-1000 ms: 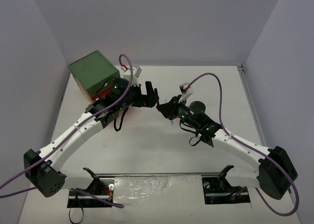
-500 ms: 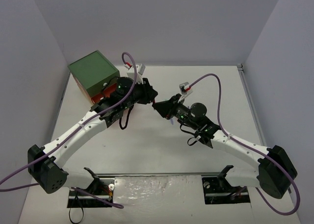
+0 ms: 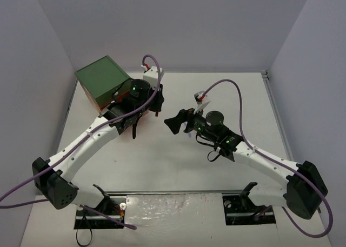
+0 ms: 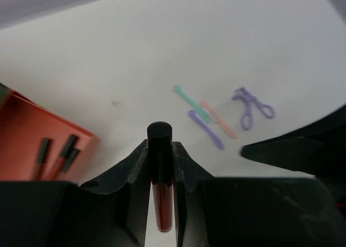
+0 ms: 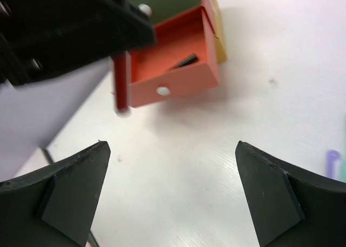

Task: Organize the makeup

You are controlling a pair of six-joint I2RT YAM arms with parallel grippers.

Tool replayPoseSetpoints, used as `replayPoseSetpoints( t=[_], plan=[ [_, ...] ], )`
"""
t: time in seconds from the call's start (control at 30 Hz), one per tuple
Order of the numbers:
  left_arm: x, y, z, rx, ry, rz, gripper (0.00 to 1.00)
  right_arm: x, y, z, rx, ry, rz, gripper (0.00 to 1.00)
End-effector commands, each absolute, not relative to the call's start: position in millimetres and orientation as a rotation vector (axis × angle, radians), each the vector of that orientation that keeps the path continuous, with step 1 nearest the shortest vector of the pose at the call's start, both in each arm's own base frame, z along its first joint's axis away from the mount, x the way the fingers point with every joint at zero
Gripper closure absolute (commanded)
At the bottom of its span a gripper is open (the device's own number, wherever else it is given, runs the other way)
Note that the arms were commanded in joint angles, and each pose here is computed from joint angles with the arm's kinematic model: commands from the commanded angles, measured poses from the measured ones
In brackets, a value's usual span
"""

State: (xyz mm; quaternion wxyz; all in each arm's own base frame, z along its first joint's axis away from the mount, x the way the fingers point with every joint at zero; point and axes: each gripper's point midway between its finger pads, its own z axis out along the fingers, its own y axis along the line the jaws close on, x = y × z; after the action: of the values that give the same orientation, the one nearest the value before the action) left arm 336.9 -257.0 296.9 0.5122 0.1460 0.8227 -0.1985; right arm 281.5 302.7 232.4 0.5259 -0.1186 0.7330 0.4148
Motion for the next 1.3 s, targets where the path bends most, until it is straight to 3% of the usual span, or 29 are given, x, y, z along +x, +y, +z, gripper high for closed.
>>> replayPoseSetpoints(
  t=[0.0,0.27,0.47,0.53,0.67,0.77,1.03,1.17,1.27],
  plan=[
    [369,-189,311,0.51,1.975,-0.02,1.0,294,276,260,-0.291,1.726,0.795,0.0],
    [420,-116,259,0.713,2.148,0.386,1.0,288,244,230,-0.276,1.793,0.69,0.0],
    [448,-94,220,0.755,2.217,0.493,0.91,281,230,224,-0.274,1.797,0.684,0.0],
    [453,-89,220,0.731,2.213,0.502,0.7,281,226,224,-0.273,1.797,0.677,0.0],
    [454,-89,235,0.671,2.186,0.475,0.39,279,218,224,-0.264,1.799,0.66,0.0],
    [444,-94,253,0.581,2.167,0.386,0.28,279,212,223,-0.257,1.799,0.655,0.0],
    [379,-130,280,0.183,2.167,-0.116,0.3,277,197,214,-0.242,1.823,0.625,0.0],
    [352,-152,255,0.03,2.219,-0.247,0.31,276,190,217,-0.222,1.814,0.61,0.0],
    [333,-166,234,-0.017,2.263,-0.195,0.29,276,187,218,-0.211,1.813,0.609,0.0]
  ],
)
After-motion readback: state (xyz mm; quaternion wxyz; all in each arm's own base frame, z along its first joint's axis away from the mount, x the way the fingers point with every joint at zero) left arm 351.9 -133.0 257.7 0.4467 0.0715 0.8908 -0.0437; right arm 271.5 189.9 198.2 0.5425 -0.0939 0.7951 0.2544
